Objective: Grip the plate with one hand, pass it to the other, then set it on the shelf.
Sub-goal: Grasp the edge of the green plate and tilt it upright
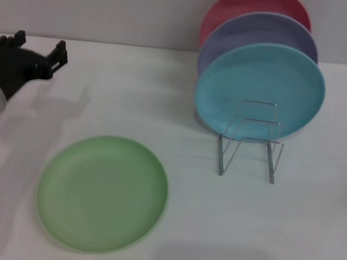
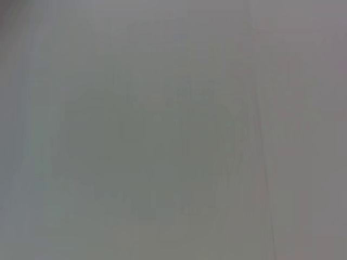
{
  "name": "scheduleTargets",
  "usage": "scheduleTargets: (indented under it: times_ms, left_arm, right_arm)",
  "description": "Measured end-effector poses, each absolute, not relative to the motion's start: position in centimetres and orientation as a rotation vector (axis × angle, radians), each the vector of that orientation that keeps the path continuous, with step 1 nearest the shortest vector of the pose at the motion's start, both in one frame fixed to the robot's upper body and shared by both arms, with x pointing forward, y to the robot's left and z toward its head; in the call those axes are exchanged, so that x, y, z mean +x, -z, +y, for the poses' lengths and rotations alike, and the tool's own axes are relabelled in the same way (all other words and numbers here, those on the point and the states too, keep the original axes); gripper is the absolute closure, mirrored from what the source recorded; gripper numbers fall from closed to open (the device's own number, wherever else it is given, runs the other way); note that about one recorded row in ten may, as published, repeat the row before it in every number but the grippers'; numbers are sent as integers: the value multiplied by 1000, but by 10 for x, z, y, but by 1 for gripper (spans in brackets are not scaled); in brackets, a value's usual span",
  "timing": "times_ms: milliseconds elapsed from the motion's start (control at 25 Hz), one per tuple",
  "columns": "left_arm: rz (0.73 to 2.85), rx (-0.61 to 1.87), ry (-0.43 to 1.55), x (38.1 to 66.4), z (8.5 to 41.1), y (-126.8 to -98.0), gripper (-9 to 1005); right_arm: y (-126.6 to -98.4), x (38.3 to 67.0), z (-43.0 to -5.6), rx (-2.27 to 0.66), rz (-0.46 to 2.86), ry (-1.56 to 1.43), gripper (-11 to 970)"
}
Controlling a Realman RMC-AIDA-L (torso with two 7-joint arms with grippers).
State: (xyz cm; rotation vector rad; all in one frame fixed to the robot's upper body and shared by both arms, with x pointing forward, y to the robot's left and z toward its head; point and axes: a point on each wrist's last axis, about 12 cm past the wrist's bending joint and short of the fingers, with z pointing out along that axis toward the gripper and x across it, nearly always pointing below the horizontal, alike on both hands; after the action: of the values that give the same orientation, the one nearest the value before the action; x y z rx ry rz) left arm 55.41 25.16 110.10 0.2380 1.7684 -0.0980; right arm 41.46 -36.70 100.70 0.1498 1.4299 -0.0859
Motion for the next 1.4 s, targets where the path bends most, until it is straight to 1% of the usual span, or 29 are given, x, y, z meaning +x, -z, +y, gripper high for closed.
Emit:
scheduleTargets:
  times_ms: [40, 80, 200, 360, 640, 840, 1040, 1400]
  left_arm:
    - [1849, 231, 120, 561, 253, -1114, 207]
    - [1886, 224, 133, 564, 254, -1121, 207]
    - [2048, 236, 179, 569, 256, -1145, 208]
    - [2206, 305, 212, 567, 257, -1156, 208]
    - [2423, 460, 251, 556, 247, -1152, 209]
    - [2530, 583, 183, 549, 240, -1141, 209]
    - [2591, 601, 158, 545, 237, -1134, 210]
    - [2619, 594, 131, 546, 241, -1127, 211]
  right_arm:
    - [-1007, 415, -367, 148, 1429, 84, 139]
    - [-1007, 416, -366, 146, 1429, 82, 139]
    - [-1008, 417, -366, 143, 1428, 80, 139]
    - [-1007, 417, -366, 143, 1433, 80, 140]
    - [-1007, 418, -367, 144, 1438, 82, 140]
    - [-1007, 420, -367, 144, 1443, 81, 140]
    - [-1007, 423, -366, 138, 1445, 76, 140]
    - [-1006, 423, -366, 134, 1451, 73, 140]
